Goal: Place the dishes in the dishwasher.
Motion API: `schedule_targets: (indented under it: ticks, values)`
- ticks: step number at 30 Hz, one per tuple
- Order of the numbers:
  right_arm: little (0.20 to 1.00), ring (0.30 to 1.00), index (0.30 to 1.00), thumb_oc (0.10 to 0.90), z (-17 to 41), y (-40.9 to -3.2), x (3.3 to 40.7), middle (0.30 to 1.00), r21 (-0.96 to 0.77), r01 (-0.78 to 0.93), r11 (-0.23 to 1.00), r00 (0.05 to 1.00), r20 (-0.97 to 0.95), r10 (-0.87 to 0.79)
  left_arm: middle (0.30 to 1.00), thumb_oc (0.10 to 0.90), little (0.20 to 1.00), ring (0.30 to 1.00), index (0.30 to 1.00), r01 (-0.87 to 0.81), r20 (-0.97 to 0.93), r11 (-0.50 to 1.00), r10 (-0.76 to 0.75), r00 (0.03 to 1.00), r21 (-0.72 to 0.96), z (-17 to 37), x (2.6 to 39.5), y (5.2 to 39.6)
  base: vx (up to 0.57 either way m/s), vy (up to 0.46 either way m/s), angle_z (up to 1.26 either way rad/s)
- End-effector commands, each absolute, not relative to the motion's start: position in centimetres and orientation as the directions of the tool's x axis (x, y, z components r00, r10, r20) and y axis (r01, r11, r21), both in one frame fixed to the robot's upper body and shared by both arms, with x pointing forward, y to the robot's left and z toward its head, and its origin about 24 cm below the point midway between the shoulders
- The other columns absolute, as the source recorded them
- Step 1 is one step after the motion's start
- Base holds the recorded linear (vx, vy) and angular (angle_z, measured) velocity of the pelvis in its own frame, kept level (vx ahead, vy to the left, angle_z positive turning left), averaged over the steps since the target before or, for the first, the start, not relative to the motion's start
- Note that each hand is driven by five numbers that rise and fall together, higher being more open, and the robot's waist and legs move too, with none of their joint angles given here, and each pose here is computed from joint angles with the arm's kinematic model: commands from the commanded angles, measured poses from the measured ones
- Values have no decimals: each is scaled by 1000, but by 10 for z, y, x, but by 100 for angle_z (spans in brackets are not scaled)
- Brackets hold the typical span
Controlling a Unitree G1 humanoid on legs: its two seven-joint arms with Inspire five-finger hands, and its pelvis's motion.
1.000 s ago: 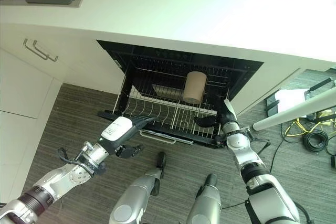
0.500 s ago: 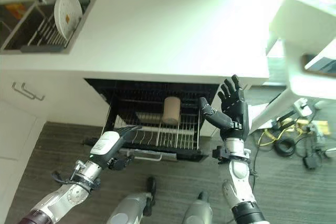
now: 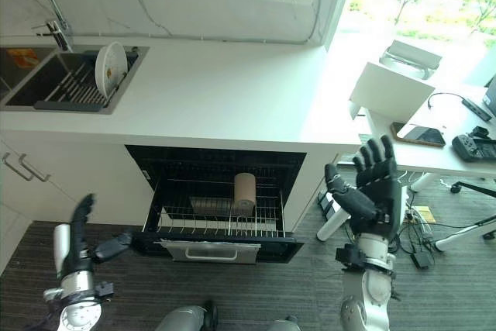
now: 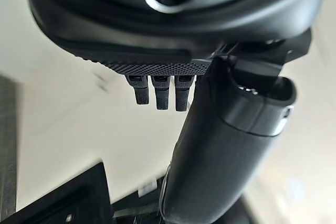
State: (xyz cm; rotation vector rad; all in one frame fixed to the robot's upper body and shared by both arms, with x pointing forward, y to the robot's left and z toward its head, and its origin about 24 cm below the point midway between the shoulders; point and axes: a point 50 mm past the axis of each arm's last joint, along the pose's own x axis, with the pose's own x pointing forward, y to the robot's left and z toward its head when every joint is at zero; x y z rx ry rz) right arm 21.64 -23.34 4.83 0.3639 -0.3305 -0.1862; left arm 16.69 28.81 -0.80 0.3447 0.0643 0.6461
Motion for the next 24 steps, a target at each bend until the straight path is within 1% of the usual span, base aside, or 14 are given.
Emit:
schedule_targets:
  ticks: [1, 4, 6, 13, 18, 24]
  values:
    - [900, 900, 900, 800, 103, -234, 240, 900, 312, -104, 944, 835, 543, -88, 900, 800, 900, 900, 900, -414, 317, 907, 372, 873, 74, 58, 207, 269, -130, -233, -33]
    - [900, 900, 900, 800, 100, -229, 243, 900, 300, -165, 939, 839, 543, -26, 900, 800, 900, 900, 900, -332, 362, 943, 302, 882, 25, 67, 208, 263, -52, -137, -19]
    - [900, 900, 900, 800, 98, -225, 245, 900, 273, -166, 948, 852, 524, -2, 900, 800, 900, 900, 900, -285, 402, 958, 256, 879, 13, 74, 208, 257, 6, -87, -27]
    - [900, 900, 900, 800, 95, -219, 249, 900, 252, -203, 946, 877, 476, 61, 900, 800, 900, 900, 900, -233, 487, 969, 166, 857, 79, 94, 218, 244, 39, -53, -24]
    - [900, 900, 900, 800, 91, -221, 247, 900, 265, -188, 946, 889, 455, 49, 900, 800, 900, 900, 900, -202, 521, 967, 95, 848, 153, 103, 220, 239, 43, -41, -12]
    - [900, 900, 900, 800, 88, -222, 242, 900, 251, -172, 953, 895, 444, 44, 900, 800, 900, 900, 900, -172, 549, 967, 42, 835, 188, 111, 219, 237, 31, -23, 2]
